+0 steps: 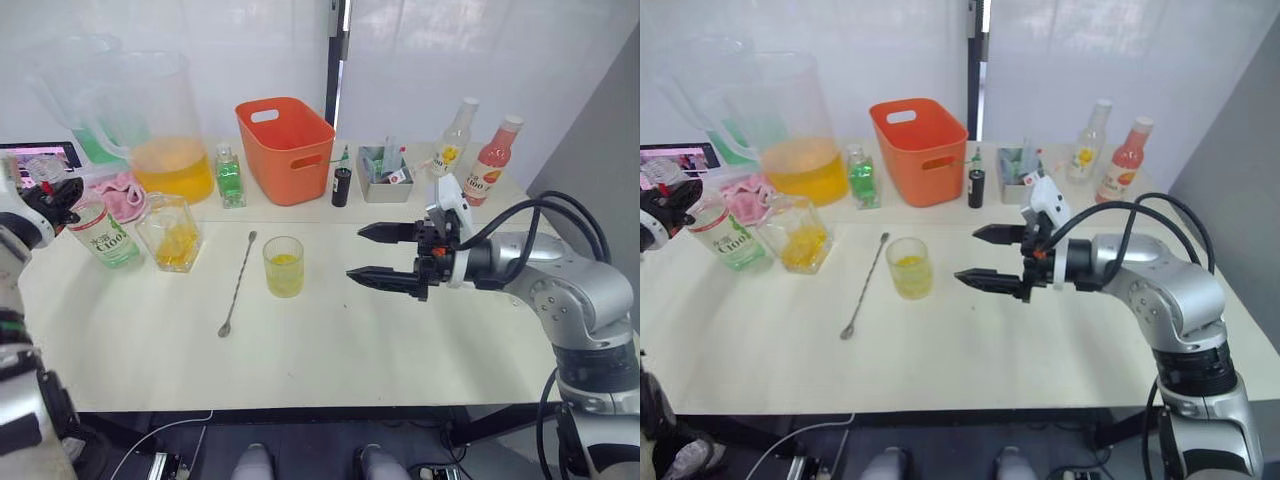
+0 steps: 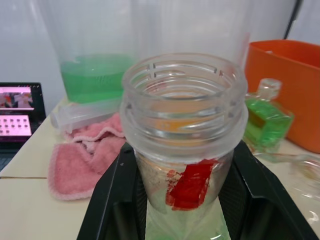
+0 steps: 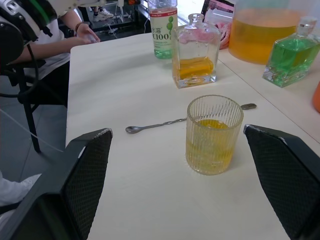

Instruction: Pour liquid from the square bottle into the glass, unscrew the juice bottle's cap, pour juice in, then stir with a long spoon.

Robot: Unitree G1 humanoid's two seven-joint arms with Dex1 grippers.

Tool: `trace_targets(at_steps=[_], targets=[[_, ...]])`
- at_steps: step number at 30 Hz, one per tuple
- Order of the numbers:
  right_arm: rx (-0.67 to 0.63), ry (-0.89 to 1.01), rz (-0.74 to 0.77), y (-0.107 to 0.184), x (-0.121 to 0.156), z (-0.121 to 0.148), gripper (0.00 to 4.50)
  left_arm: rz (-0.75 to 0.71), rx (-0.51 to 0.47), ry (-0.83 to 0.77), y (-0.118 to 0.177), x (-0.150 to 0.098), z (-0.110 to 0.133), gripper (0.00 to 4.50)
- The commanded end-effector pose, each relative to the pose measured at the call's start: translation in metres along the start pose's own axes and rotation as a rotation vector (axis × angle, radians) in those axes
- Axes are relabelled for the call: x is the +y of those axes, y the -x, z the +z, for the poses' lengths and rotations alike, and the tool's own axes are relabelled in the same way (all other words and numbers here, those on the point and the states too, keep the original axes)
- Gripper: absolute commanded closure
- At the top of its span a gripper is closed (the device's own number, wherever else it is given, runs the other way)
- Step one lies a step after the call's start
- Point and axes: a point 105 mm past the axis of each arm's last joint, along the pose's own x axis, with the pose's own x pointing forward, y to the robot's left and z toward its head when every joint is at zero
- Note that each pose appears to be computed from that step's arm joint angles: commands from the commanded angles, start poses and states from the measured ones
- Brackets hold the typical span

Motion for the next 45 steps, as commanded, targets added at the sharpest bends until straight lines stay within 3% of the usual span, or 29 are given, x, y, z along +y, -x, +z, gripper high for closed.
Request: trace_targets(at_steps=[1, 19, 21, 27, 32, 37, 40, 42, 45], targets=[[-0.016, 0.045, -0.050, 0.010, 0.000, 0.012, 0.04, 0.021, -0.039, -0.062, -0.008, 0.001, 0.011, 3.10], [-0.003, 0.035, -0.122, 0.016, -0.001, 0.012, 0.04, 0.062, -0.010, -0.063, -0.015, 0.004, -0.004, 3.10], [-0.003, 0.035, -0.124, 0.016, -0.002, 0.012, 0.00, 0.061, -0.020, -0.062, -0.014, 0.004, -0.002, 2.11], [-0.003, 0.035, -0.128, 0.015, -0.003, 0.012, 0.00, 0.028, -0.156, -0.037, -0.011, 0.001, 0.026, 0.13], [-0.006, 0.039, -0.130, 0.015, -0.006, 0.013, 0.00, -0.025, -0.323, -0.029, -0.007, -0.009, 0.066, 0.02], [-0.005, 0.044, -0.125, 0.014, -0.006, 0.014, 0.00, -0.113, -0.440, -0.068, -0.001, -0.028, 0.102, 0.02], [0.004, 0.046, -0.125, 0.016, -0.007, 0.012, 0.00, -0.251, -0.503, -0.094, 0.004, -0.058, 0.127, 0.02], [0.011, 0.051, -0.134, 0.019, -0.008, 0.010, 0.00, -0.421, -0.490, -0.103, 0.010, -0.087, 0.133, 0.02], [0.010, 0.060, -0.157, 0.022, -0.011, 0.009, 0.00, -0.669, -0.402, -0.124, 0.025, -0.119, 0.118, 0.02]])
